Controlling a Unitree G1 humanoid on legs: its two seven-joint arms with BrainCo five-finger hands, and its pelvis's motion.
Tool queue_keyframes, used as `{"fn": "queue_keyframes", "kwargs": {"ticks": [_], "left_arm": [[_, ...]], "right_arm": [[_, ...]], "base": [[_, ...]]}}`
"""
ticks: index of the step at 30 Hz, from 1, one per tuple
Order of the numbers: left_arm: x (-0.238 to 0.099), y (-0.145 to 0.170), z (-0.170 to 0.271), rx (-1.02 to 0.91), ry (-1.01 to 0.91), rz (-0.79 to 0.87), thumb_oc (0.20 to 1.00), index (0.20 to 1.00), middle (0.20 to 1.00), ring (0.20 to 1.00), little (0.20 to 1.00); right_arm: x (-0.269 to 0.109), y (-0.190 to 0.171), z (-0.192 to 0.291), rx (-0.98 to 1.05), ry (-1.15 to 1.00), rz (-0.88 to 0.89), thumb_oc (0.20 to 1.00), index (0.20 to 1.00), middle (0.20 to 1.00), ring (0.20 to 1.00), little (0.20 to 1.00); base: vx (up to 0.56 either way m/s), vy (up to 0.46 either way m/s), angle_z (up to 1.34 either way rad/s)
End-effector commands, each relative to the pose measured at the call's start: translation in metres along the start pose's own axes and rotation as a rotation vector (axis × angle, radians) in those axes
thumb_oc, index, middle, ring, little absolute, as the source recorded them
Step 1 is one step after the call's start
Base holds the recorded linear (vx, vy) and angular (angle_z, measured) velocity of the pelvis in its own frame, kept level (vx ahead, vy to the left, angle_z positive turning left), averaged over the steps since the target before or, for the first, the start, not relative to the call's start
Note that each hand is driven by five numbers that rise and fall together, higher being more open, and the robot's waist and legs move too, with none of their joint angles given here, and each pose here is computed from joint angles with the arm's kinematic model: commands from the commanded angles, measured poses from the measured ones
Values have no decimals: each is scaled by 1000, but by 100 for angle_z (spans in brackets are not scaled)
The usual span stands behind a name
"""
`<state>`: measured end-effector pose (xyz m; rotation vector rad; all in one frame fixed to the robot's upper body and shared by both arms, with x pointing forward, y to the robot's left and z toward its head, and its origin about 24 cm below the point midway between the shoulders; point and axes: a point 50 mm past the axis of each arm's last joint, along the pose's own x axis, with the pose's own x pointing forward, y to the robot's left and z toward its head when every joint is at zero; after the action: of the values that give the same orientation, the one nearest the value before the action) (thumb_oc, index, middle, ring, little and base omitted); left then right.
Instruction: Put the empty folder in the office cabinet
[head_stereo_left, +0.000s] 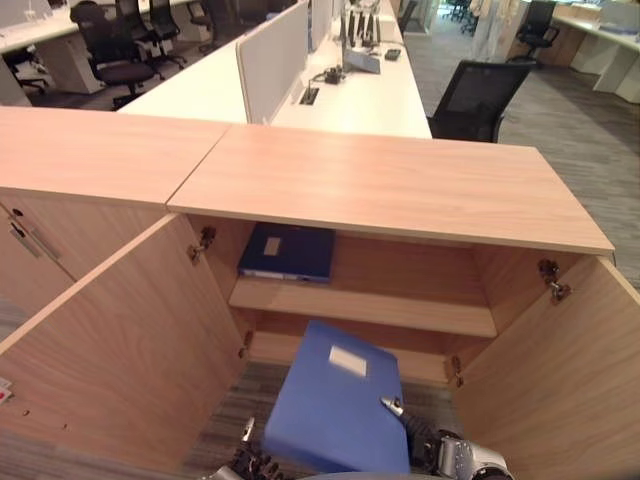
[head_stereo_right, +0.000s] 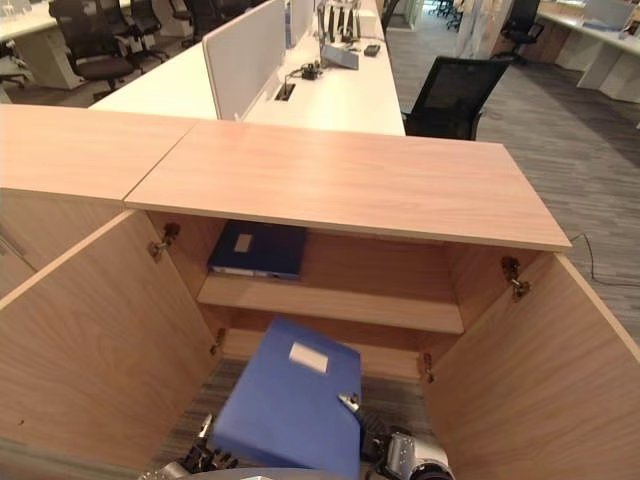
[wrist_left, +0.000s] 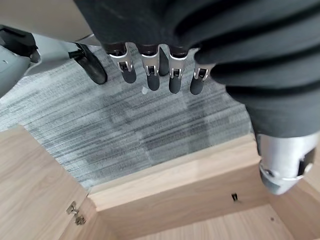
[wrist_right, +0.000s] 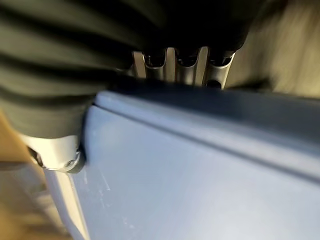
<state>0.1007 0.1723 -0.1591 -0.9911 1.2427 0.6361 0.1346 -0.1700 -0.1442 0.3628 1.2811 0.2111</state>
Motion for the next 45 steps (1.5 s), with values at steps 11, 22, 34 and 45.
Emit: {"fn": "queue_keyframes", "kwargs": {"ticks": [11,22,34,45], "left_arm": [[6,-11,-27,-29,93,31,1000,1000,1000,1000,1000],[5,-7,-50,-83,134,80,1000,1000,1000,1000,1000],[4,-22,-61,-32,152,83,1000,1000,1000,1000,1000],[7,-42,-43,79,126,69,1000,1000,1000,1000,1000]], "right_arm": [[-3,45,84,93,-387,102,200,200,200,200,200],[-56,84,167,345,-899,203,200,200,200,200,200],[-89,81,213,736,-1156,287,200,200,200,200,200],[-169,144,292,832,-1411,615,200,200,200,200,200]], "base": [[14,-97,7],[95,82,-3],[129,185,-14],[-8,80,-34]]}}
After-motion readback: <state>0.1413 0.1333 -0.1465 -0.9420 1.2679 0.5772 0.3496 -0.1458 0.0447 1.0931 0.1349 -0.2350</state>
